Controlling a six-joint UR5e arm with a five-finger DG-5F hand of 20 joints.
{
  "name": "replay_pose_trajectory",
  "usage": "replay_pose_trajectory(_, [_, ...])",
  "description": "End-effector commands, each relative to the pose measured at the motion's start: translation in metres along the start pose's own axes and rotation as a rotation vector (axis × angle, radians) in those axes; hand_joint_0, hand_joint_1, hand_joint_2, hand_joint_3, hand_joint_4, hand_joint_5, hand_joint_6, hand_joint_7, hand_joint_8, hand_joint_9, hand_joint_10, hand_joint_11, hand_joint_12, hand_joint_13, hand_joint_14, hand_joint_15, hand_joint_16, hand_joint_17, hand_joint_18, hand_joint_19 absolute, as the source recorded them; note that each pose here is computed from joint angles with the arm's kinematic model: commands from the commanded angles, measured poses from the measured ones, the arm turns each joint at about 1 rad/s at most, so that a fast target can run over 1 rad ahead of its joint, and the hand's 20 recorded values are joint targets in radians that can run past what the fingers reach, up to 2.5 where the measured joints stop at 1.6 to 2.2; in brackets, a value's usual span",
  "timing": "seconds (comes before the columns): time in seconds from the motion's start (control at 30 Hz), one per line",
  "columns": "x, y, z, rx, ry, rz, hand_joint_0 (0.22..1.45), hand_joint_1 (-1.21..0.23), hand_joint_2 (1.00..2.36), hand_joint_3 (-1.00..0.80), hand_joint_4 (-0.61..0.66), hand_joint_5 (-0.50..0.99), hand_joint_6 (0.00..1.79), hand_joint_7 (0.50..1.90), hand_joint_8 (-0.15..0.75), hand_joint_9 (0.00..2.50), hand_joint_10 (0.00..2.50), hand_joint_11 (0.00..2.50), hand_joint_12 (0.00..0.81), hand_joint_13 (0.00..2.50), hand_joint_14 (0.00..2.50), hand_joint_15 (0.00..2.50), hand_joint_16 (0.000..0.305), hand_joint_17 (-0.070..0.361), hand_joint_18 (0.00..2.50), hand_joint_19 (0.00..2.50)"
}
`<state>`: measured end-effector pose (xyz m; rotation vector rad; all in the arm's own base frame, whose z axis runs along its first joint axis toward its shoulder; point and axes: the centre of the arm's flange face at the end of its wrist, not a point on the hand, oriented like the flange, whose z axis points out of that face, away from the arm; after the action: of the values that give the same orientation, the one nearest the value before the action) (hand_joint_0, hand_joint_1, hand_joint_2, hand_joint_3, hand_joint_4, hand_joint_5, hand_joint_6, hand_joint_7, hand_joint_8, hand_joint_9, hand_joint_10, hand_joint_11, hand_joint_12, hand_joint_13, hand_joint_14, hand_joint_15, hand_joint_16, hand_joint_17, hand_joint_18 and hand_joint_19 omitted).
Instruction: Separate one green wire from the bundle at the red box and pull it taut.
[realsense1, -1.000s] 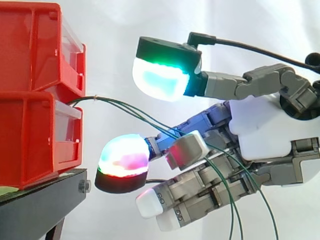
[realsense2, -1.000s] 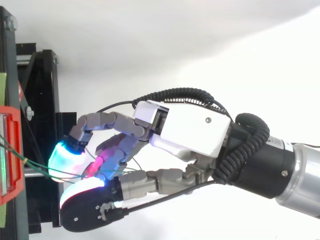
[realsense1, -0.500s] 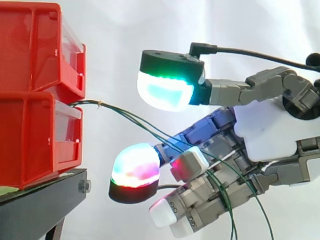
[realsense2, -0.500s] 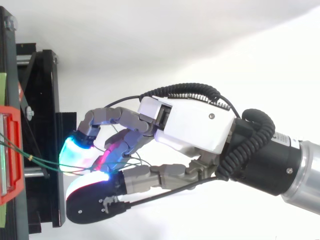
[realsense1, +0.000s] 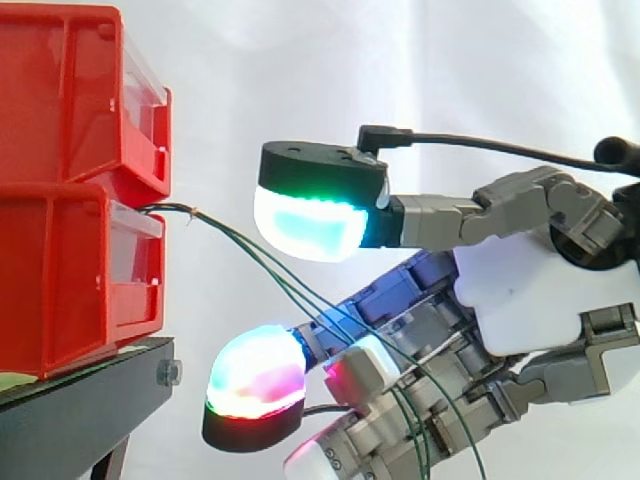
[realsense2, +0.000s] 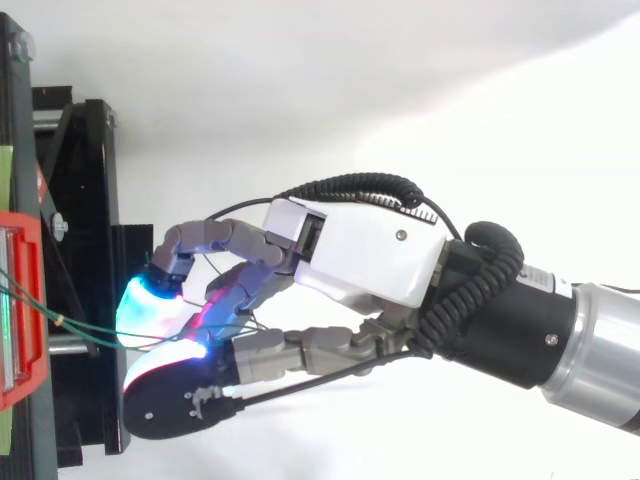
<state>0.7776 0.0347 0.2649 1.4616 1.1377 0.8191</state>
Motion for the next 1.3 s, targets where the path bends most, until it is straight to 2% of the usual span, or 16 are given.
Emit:
replay_pose_trajectory(0.0, [0.0, 0.012, 0.001, 0.009, -0.002, 0.011, 0.58, -0.62, 1.0, -0.5, 0.3, -0.15, 0.5, 1.07, 0.346, 1.06, 0.02, 1.17, 0.438, 0.82, 0.01, 0.32, 0.047, 0.106, 0.57, 0.33])
replay_pose_trajectory(0.17, [-0.001, 0.019, 0.0, 0.017, -0.004, 0.017, 0.59, -0.62, 1.0, -0.5, 0.29, -0.15, 0.5, 1.1, 0.344, 1.06, 0.02, 1.16, 0.435, 0.82, 0.01, 0.33, 0.047, 0.106, 0.57, 0.32])
replay_pose_trajectory(0.3, [-0.002, 0.016, -0.004, 0.046, -0.003, 0.048, 0.59, -0.62, 1.0, -0.5, 0.29, -0.14, 0.5, 1.12, 0.349, 1.06, 0.02, 1.16, 0.436, 0.83, 0.01, 0.33, 0.047, 0.106, 0.57, 0.32])
replay_pose_trajectory(0.4, [-0.002, 0.019, -0.008, 0.057, -0.004, 0.054, 0.59, -0.61, 1.0, -0.5, 0.3, -0.14, 0.5, 1.13, 0.344, 1.07, 0.02, 1.16, 0.434, 0.83, 0.01, 0.33, 0.047, 0.105, 0.57, 0.32])
replay_pose_trajectory(0.47, [0.0, 0.027, -0.009, 0.049, 0.0, 0.057, 0.59, -0.61, 1.0, -0.5, 0.29, -0.14, 0.5, 1.13, 0.342, 1.07, 0.02, 1.17, 0.433, 0.83, 0.01, 0.33, 0.047, 0.105, 0.57, 0.33])
replay_pose_trajectory(0.6, [0.0, 0.032, -0.008, 0.04, -0.001, 0.061, 0.59, -0.61, 1.0, -0.5, 0.29, -0.14, 0.5, 1.13, 0.341, 1.07, 0.02, 1.17, 0.434, 0.83, 0.01, 0.33, 0.047, 0.105, 0.57, 0.33])
replay_pose_trajectory(0.8, [-0.001, 0.046, -0.007, 0.025, -0.002, 0.063, 0.59, -0.61, 1.0, -0.5, 0.29, -0.13, 0.5, 1.13, 0.342, 1.07, 0.02, 1.17, 0.436, 0.83, 0.01, 0.33, 0.047, 0.105, 0.57, 0.33])
replay_pose_trajectory(0.9, [-0.008, 0.058, -0.014, 0.072, -0.006, 0.049, 0.59, -0.61, 1.0, -0.5, 0.3, -0.13, 0.5, 1.13, 0.342, 1.07, 0.02, 1.17, 0.435, 0.83, 0.01, 0.33, 0.047, 0.105, 0.57, 0.33])
replay_pose_trajectory(1.03, [-0.011, 0.064, -0.02, 0.106, -0.009, 0.042, 0.59, -0.61, 1.0, -0.5, 0.29, -0.13, 0.5, 1.13, 0.345, 1.07, 0.01, 1.18, 0.436, 0.83, 0.01, 0.33, 0.047, 0.105, 0.57, 0.33])
replay_pose_trajectory(1.1, [-0.013, 0.062, -0.021, 0.123, -0.012, 0.04, 0.59, -0.61, 1.0, -0.5, 0.29, -0.13, 0.5, 1.13, 0.346, 1.07, 0.02, 1.18, 0.435, 0.83, 0.01, 0.33, 0.047, 0.105, 0.57, 0.32])
replay_pose_trajectory(1.27, [-0.012, 0.058, -0.021, 0.132, -0.007, 0.04, 0.59, -0.61, 1.0, -0.5, 0.29, -0.14, 0.5, 1.13, 0.344, 1.07, 0.02, 1.17, 0.434, 0.83, 0.01, 0.33, 0.047, 0.105, 0.57, 0.33])
